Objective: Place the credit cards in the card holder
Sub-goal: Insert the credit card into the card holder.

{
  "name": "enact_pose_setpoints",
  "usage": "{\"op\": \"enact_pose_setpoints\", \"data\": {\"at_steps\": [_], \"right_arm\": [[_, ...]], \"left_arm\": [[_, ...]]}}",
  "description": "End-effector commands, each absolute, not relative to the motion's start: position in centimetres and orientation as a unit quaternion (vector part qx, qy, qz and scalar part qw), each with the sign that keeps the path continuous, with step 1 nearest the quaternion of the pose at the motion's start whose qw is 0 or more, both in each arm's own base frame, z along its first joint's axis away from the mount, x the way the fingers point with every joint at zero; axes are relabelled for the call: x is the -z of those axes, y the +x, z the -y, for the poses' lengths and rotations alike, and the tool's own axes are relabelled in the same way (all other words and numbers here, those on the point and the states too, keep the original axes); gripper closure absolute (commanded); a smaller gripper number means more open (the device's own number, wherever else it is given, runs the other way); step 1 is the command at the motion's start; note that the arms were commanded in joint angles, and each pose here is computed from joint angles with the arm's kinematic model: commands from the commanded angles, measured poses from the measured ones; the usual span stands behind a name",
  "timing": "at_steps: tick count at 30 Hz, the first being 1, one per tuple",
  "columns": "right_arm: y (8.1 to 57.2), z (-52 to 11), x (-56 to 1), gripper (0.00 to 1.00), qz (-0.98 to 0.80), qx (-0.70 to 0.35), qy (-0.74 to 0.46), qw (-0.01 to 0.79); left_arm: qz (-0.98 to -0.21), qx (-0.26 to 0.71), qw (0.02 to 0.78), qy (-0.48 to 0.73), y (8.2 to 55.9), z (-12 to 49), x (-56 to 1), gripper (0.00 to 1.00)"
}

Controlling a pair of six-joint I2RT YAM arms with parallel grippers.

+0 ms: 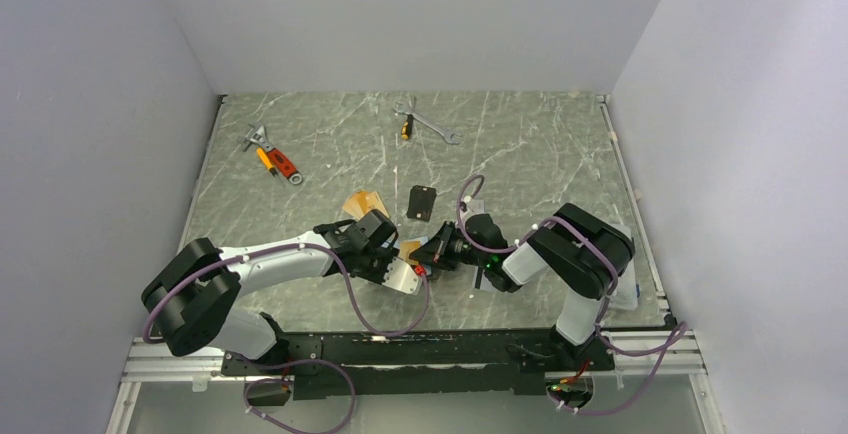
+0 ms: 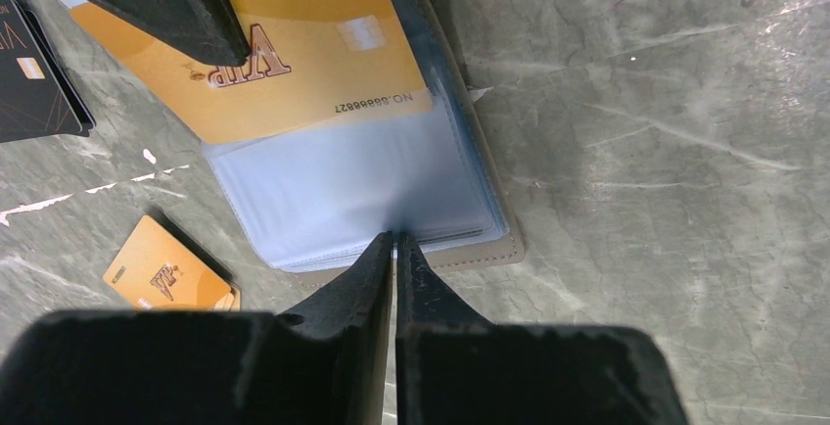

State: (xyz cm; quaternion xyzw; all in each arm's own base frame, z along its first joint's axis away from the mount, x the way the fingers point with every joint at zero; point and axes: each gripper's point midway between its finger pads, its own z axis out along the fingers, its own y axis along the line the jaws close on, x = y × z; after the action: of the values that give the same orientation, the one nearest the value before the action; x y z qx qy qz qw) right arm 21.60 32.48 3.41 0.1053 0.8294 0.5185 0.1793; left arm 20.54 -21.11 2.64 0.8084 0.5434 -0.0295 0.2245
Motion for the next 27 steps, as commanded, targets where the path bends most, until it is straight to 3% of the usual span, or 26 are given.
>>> {"op": "enact_pose_setpoints", "data": {"at_steps": [1, 27], "right_arm": [[21.6, -33.3, -4.0, 1.00, -0.822, -0.534, 0.087, 0.177], [20.5, -32.6, -0.2, 1.00, -0.874, -0.464, 0.066, 0.128]], "left_arm": [[-0.553, 0.035, 0.193, 0.809, 19.3, 19.8, -1.7, 0.90], [-0.554, 0.044, 0.194, 0.808, 19.0, 20.0, -2.0, 0.91]]}}
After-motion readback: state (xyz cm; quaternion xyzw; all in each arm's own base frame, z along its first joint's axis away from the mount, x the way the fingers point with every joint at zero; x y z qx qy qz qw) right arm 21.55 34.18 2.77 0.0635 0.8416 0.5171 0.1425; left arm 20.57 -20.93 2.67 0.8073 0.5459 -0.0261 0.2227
